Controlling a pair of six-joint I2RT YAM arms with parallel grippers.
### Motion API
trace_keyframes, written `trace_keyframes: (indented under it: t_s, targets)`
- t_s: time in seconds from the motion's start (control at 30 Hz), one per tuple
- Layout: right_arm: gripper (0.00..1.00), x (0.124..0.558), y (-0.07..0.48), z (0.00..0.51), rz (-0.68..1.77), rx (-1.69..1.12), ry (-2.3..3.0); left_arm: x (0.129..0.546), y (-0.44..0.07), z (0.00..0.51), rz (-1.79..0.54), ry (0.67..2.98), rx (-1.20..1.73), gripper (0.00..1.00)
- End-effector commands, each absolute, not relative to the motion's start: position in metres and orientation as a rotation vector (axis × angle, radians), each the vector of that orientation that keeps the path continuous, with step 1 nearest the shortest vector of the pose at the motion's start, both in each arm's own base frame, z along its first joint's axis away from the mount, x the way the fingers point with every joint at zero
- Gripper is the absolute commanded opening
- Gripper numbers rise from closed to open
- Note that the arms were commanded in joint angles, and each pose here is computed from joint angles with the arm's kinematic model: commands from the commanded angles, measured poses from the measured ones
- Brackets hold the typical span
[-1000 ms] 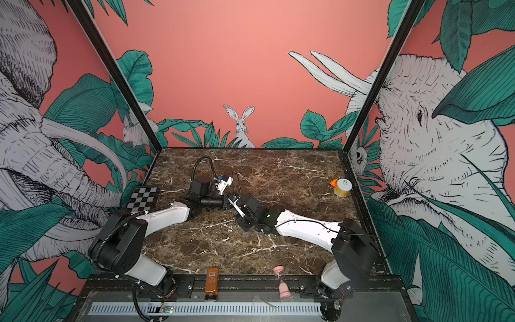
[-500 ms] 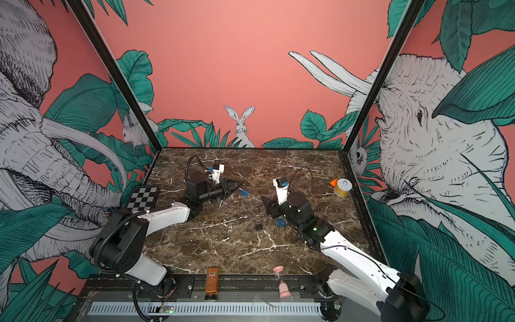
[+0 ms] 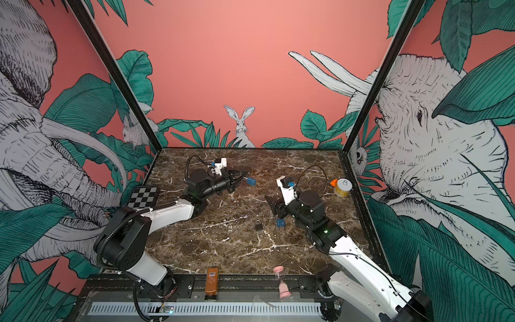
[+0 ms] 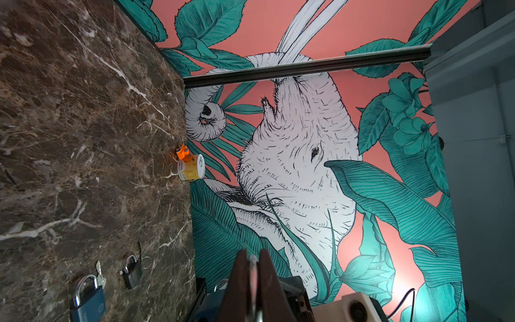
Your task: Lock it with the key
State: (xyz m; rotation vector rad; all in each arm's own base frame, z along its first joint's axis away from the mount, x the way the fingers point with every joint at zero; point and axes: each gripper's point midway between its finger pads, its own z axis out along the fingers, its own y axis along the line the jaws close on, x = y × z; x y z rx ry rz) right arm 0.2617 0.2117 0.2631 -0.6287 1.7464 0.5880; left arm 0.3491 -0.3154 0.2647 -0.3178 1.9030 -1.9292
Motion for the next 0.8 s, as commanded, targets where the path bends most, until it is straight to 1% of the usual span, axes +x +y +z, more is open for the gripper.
trace_keyframes:
  t_s: [0.0, 0.17, 0.4, 0.43, 0.5, 0.6, 0.77]
  targets:
    - [0.66, 0.261, 0.217, 0.272, 0.631, -0.635, 1.696, 0.342, -0.313, 0.291, -1.973, 1.827, -0.266, 0.0]
    - [0.66, 0.261, 0.216, 0.27, 0.645, -0.634, 1.699, 0.344, -0.314, 0.286, -1.963, 1.841, -0.267, 0.0]
    - [0.65, 0.265, 0.213, 0.255, 0.689, -0.605, 1.718, 0.341, -0.318, 0.285, -1.995, 1.866, -0.246, 0.0]
    - [0.64, 0.264, 0.213, 0.256, 0.705, -0.602, 1.712, 0.341, -0.318, 0.286, -1.996, 1.866, -0.246, 0.0]
    - [0.58, 0.263, 0.213, 0.258, 0.768, -0.6, 1.702, 0.34, -0.319, 0.287, -1.997, 1.875, -0.244, 0.0]
    - [0.53, 0.262, 0.215, 0.259, 0.858, -0.595, 1.701, 0.337, -0.32, 0.288, -1.999, 1.896, -0.234, 0.0]
    - [0.52, 0.268, 0.216, 0.258, 0.882, -0.577, 1.686, 0.332, -0.323, 0.295, -2.014, 1.915, -0.185, 0.0]
